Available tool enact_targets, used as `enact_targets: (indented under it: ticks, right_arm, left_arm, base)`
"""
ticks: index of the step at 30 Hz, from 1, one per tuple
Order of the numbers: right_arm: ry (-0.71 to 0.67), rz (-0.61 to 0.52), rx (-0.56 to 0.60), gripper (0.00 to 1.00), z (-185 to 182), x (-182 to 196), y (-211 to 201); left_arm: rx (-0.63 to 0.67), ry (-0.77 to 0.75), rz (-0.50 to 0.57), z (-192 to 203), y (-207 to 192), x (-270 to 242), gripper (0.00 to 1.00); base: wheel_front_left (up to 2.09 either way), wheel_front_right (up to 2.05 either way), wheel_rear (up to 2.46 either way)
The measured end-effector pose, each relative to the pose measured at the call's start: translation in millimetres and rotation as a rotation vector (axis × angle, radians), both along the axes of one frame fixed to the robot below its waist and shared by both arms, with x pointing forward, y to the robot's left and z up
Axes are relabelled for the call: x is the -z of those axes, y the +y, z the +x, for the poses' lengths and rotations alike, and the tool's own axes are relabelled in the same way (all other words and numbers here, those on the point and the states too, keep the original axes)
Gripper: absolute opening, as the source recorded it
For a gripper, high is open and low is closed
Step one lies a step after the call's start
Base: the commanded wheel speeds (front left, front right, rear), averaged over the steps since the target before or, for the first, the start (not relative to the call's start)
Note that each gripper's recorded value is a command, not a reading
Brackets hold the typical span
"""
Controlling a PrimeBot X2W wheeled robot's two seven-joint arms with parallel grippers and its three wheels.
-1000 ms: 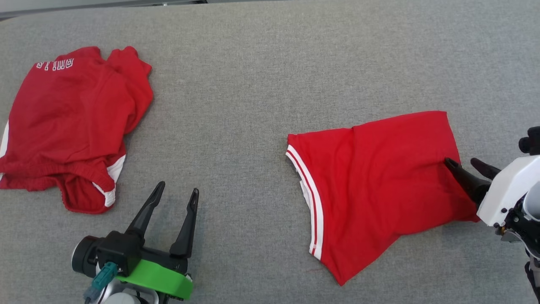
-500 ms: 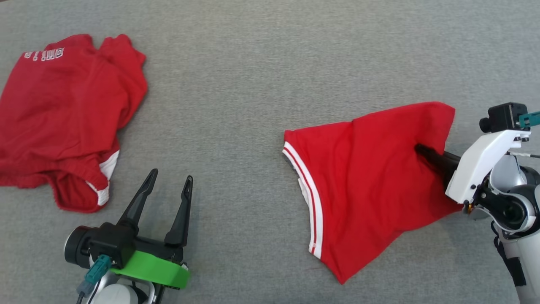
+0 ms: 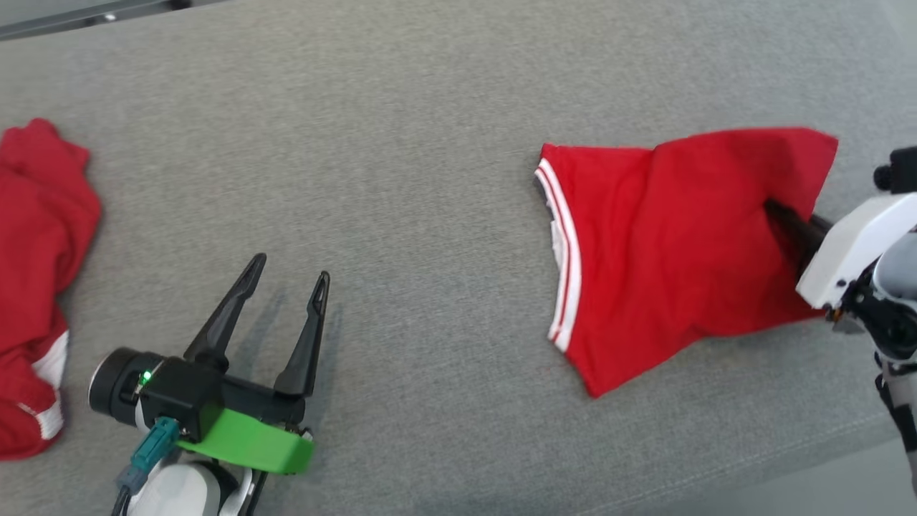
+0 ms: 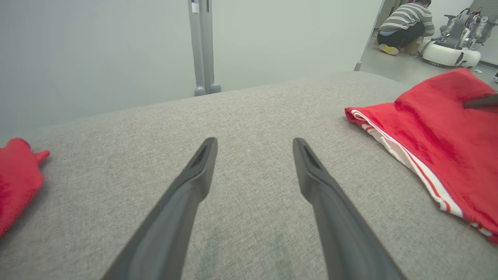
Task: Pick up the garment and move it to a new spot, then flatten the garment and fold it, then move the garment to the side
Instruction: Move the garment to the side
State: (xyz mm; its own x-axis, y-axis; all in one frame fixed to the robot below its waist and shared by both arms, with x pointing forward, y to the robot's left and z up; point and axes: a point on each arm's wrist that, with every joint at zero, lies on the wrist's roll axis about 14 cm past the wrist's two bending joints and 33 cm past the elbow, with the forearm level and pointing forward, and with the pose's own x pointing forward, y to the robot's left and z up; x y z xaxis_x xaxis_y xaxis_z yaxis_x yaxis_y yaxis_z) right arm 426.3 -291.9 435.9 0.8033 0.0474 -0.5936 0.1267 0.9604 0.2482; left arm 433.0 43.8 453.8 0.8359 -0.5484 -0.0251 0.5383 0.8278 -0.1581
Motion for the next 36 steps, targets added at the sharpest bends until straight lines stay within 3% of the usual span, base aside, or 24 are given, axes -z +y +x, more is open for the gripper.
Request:
enact_targets:
  ticks: [4, 9, 18, 23, 24, 26, 27, 30, 36]
  right_arm:
    - [-0.070, -0.089, 0.055, 0.00, 21.4, -14.8, -27.8]
    - [-0.044, -0.235, 0.096, 0.00, 42.2, -23.8, -71.5]
    - [0.104, -0.529, 0.102, 0.00, 64.6, -23.6, -137.7]
    - [0.142, -0.560, 0.075, 0.00, 80.6, 2.5, -134.5]
    - [0.155, -0.578, 0.076, 0.07, 81.0, 5.9, -137.9]
    - [0.193, -0.599, 0.093, 0.45, 78.0, 12.3, -147.4]
    - [0.213, -0.607, 0.104, 1.00, 75.4, 15.9, -151.7]
    - [0.234, -0.644, 0.119, 1.00, 69.9, 17.3, -159.3]
    - [0.054, -0.702, 0.121, 1.00, 76.8, -19.7, -156.6]
  left_arm:
    - [0.070, -0.026, 0.005, 8.1, -17.8, 0.5, 1.00]
    - [0.087, -0.008, 0.008, 17.3, -22.2, 15.1, 1.00]
    - [-0.002, 0.043, 0.060, 25.1, 16.0, 42.5, 1.00]
    - [-0.061, 0.082, 0.096, 22.3, 39.5, 58.7, 1.00]
    - [-0.071, 0.088, 0.099, 21.7, 43.3, 60.4, 1.00]
    - [-0.085, 0.096, 0.107, 20.0, 48.8, 63.3, 1.00]
    - [-0.095, 0.098, 0.109, 19.5, 51.2, 64.0, 1.00]
    - [-0.112, 0.102, 0.104, 17.7, 53.9, 62.8, 1.00]
    - [-0.136, 0.088, 0.088, 11.1, 54.3, 51.8, 1.00]
  base:
    - [0.00, 0.00, 0.00]
    - [0.00, 0.00, 0.00]
    - [0.00, 0.00, 0.00]
    - [0.00, 0.00, 0.00]
    - [0.00, 0.00, 0.00]
    - [0.00, 0.00, 0.00]
    - [0.00, 0.00, 0.00]
    - [0.00, 0.00, 0.00]
    - [0.00, 0.00, 0.00]
